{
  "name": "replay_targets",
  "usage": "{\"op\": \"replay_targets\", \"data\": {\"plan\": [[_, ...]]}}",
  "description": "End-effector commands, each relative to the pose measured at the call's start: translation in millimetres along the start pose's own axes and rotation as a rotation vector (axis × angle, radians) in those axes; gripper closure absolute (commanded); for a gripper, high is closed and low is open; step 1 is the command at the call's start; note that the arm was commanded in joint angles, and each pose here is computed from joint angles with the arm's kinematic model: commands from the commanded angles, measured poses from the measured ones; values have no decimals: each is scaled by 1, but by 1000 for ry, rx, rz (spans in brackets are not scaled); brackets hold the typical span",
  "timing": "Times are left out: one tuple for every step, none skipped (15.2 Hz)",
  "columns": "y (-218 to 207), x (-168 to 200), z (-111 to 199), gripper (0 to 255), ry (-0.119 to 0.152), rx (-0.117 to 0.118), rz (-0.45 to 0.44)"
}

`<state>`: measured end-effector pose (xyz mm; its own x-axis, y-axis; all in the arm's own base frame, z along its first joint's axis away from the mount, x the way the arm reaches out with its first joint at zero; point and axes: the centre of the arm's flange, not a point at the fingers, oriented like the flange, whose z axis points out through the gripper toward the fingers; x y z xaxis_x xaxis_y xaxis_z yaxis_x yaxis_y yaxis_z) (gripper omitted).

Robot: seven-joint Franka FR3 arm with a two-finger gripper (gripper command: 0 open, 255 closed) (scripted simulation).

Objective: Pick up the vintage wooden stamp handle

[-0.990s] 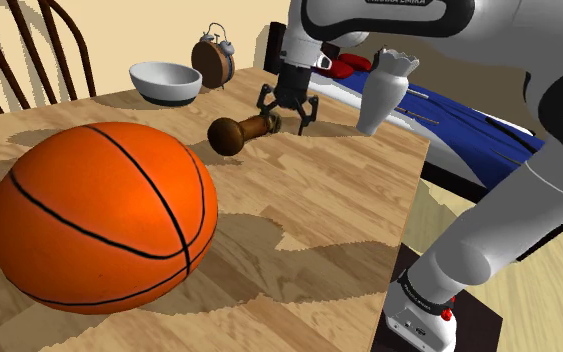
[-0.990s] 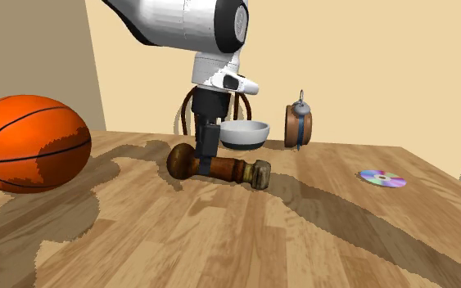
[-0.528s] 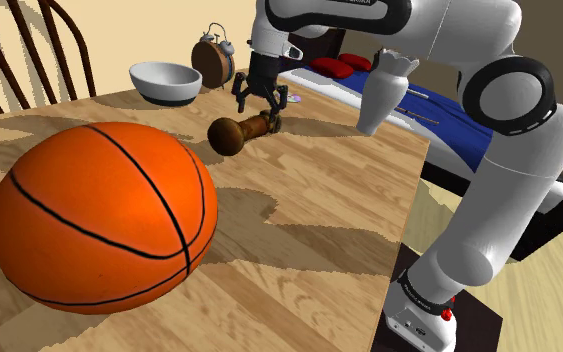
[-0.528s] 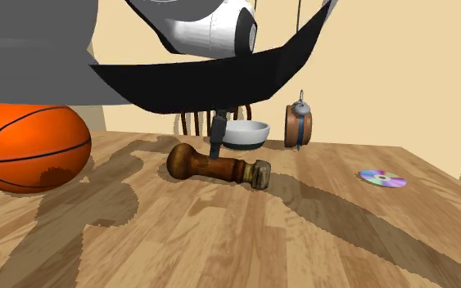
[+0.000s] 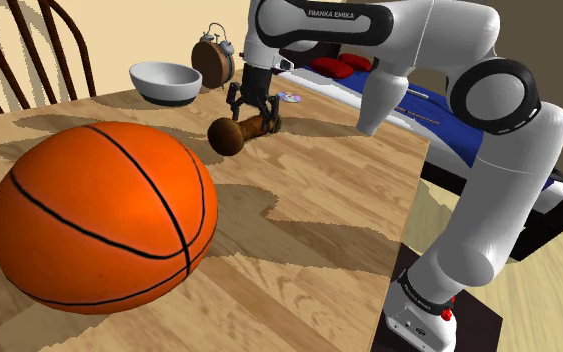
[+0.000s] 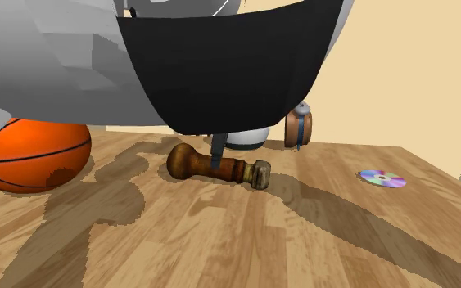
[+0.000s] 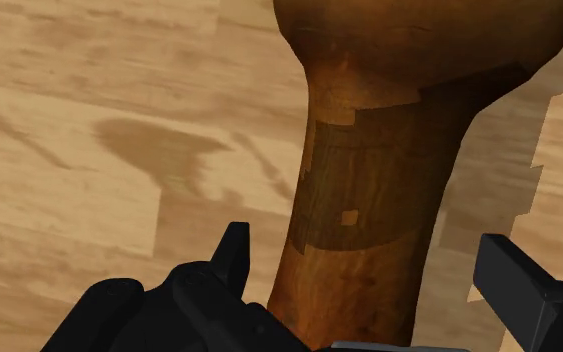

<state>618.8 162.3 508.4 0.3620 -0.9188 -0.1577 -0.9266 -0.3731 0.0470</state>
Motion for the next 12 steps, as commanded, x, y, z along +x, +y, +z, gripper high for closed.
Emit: {"op": "replay_targets", "data": {"plan": [[1, 2, 7, 0, 0, 1, 0], [1, 2, 7, 0, 0, 1, 0], [1, 1, 6, 255, 0, 1, 0], [1, 1, 6, 255, 0, 1, 0], [1, 1, 6, 255, 0, 1, 0], [1, 1, 6, 255, 0, 1, 0], [1, 1, 6, 255, 0, 1, 0], [1, 1, 6, 255, 0, 1, 0], [1, 1, 6, 255, 0, 1, 0], [1, 1, 6, 255, 0, 1, 0], [1, 1, 6, 255, 0, 1, 0], [1, 2, 7, 255, 0, 1, 0]]}}
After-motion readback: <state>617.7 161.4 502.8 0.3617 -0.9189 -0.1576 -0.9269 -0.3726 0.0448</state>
